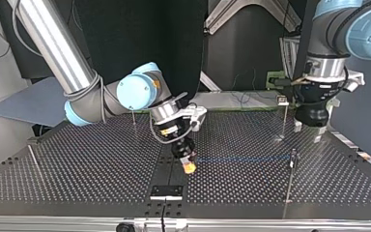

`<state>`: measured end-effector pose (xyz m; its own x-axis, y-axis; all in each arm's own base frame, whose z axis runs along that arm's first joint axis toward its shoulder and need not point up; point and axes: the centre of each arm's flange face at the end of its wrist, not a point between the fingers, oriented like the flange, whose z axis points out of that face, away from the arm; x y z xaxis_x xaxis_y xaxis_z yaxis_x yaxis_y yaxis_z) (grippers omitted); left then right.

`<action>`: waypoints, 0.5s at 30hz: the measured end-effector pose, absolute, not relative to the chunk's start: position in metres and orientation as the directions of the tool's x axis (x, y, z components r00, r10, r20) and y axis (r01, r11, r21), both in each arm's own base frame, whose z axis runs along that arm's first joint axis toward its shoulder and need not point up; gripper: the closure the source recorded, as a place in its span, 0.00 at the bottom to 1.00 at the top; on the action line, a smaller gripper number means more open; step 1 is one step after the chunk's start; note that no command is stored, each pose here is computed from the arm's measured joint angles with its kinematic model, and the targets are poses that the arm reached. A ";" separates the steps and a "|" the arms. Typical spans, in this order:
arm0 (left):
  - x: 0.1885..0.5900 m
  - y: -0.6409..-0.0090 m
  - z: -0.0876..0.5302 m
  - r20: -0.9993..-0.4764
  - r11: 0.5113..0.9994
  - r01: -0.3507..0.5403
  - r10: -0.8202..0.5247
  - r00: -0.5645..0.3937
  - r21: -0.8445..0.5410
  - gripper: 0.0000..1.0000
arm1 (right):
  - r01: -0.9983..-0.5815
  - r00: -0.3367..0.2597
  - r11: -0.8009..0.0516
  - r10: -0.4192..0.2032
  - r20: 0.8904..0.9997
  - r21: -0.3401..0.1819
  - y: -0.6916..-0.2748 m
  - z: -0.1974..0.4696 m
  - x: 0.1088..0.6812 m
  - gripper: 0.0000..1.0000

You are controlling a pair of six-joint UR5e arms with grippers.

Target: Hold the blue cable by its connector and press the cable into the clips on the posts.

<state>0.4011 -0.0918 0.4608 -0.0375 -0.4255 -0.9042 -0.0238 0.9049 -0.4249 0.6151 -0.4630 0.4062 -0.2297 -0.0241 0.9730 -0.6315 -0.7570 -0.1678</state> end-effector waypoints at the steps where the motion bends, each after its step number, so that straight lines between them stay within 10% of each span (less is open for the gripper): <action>1: 0.400 -0.093 0.462 -0.907 0.908 -0.018 -0.418 -0.038 -0.418 0.00 | -0.634 -0.229 -0.755 -0.024 0.973 -0.168 -0.463 0.406 0.615 1.00; 15: 0.401 -0.104 0.476 -0.956 0.952 0.089 -0.293 -0.029 -0.294 0.00 | -0.638 -0.226 -0.751 -0.027 0.974 -0.169 -0.463 0.406 0.614 1.00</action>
